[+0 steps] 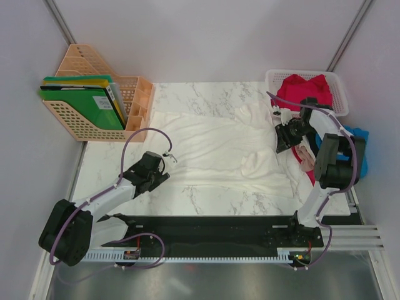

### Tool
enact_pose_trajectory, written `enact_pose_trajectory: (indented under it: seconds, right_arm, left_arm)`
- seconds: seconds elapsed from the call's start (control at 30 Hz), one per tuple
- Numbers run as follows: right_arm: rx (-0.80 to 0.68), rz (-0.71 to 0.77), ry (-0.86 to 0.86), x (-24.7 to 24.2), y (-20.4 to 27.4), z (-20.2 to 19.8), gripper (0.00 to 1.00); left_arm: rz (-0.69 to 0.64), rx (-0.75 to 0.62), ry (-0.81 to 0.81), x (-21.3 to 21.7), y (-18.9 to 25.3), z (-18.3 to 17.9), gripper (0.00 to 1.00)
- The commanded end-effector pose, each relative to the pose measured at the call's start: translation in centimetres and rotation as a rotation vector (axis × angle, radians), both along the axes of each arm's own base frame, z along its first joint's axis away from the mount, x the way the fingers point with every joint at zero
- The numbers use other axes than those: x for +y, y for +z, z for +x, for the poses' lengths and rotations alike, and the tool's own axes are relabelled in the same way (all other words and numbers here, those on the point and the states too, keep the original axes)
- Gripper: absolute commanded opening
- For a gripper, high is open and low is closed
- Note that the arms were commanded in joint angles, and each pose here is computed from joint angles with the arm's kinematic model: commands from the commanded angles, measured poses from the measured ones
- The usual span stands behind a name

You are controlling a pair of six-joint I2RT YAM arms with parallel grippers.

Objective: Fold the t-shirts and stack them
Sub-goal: Fold the flattened tshirt in 1/3 of the way

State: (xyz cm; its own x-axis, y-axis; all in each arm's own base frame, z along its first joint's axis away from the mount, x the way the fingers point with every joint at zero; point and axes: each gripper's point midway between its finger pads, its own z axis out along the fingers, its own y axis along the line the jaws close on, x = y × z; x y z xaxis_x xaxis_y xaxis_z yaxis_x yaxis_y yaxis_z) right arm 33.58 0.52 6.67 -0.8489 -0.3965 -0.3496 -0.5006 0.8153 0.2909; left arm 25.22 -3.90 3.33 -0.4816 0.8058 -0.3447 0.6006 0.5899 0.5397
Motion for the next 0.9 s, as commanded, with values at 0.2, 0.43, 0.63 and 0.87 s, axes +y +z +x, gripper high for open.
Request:
enact_pose_trajectory:
  seconds: [0.2,0.43,0.63,0.87]
  right_arm:
    - [0.018,0.078,0.014,2.6,-1.2,3.2,0.45]
    - [0.046,0.055,0.04,2.9,-2.6,2.1,0.58]
    - [0.06,0.042,0.04,2.8,-3.4,1.8,0.43]
    - [0.061,0.037,0.045,2.7,-3.5,1.5,0.0]
  left_arm:
    - [0.052,0.162,0.018,1.5,-3.1,-3.5,0.8]
    - [0.053,0.169,0.015,1.5,-3.2,-3.5,0.8]
    - [0.053,0.166,0.016,1.5,-3.1,-3.5,0.8]
    - [0.055,0.167,0.019,1.6,-3.3,-3.6,0.81]
